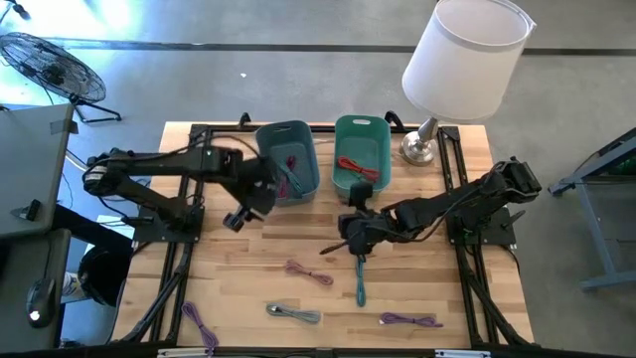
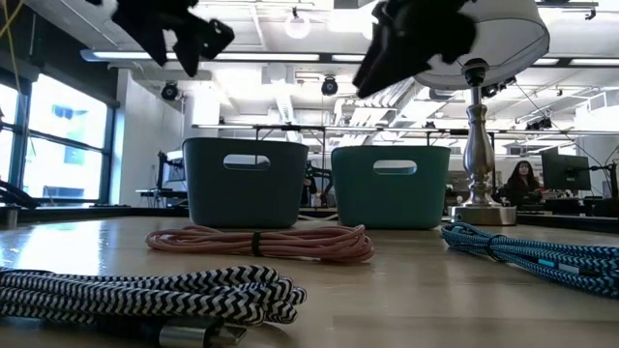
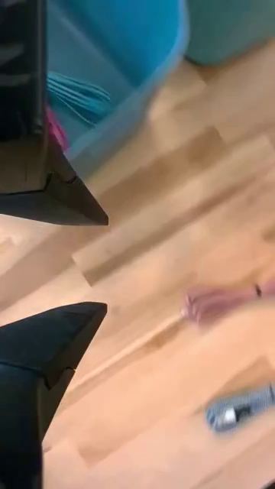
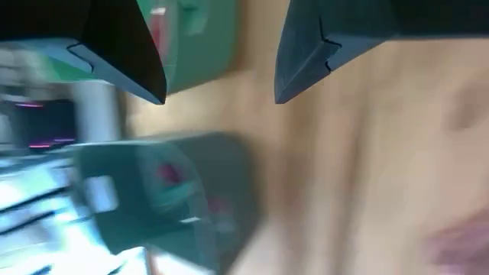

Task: Pick & Place USB Port
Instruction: Put the right violet charger cable into the green bin, then put the violet charger cable into the green bin

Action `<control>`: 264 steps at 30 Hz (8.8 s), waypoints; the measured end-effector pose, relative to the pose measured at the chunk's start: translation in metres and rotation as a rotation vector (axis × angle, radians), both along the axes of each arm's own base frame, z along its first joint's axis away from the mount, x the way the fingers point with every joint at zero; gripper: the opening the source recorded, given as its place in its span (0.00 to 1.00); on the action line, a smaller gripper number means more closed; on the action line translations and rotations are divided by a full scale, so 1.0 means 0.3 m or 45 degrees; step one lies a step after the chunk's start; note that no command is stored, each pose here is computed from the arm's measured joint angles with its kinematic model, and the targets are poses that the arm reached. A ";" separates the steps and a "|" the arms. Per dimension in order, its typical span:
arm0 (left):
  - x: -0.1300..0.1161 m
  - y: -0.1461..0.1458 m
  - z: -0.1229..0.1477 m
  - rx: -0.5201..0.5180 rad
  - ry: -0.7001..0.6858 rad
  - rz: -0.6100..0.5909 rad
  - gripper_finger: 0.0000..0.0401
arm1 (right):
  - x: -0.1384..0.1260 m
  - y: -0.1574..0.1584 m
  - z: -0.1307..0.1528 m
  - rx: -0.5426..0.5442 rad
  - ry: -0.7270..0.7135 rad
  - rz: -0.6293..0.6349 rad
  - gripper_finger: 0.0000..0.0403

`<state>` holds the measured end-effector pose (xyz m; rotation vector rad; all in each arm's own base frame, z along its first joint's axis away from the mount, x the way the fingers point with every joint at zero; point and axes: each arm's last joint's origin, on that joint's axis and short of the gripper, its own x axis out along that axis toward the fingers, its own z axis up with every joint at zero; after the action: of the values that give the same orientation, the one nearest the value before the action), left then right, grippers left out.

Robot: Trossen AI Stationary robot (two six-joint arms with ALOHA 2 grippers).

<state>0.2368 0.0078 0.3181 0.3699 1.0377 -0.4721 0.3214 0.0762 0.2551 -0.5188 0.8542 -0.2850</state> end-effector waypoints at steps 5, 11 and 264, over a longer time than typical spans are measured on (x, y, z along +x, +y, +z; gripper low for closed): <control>0.003 -0.095 0.002 0.017 -0.014 -0.098 0.42 | -0.039 0.033 -0.030 0.240 0.146 0.020 0.59; -0.008 -0.193 -0.025 0.066 -0.001 -0.150 0.42 | -0.110 0.096 -0.059 0.586 0.362 -0.084 0.59; -0.339 -0.997 -0.475 0.018 0.702 -0.047 0.42 | 0.094 0.228 0.291 0.881 -0.014 0.203 0.63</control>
<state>0.1352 -0.2913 0.1756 0.2756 1.5704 -0.6176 0.3495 0.1446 0.3425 0.0626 0.8344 0.1588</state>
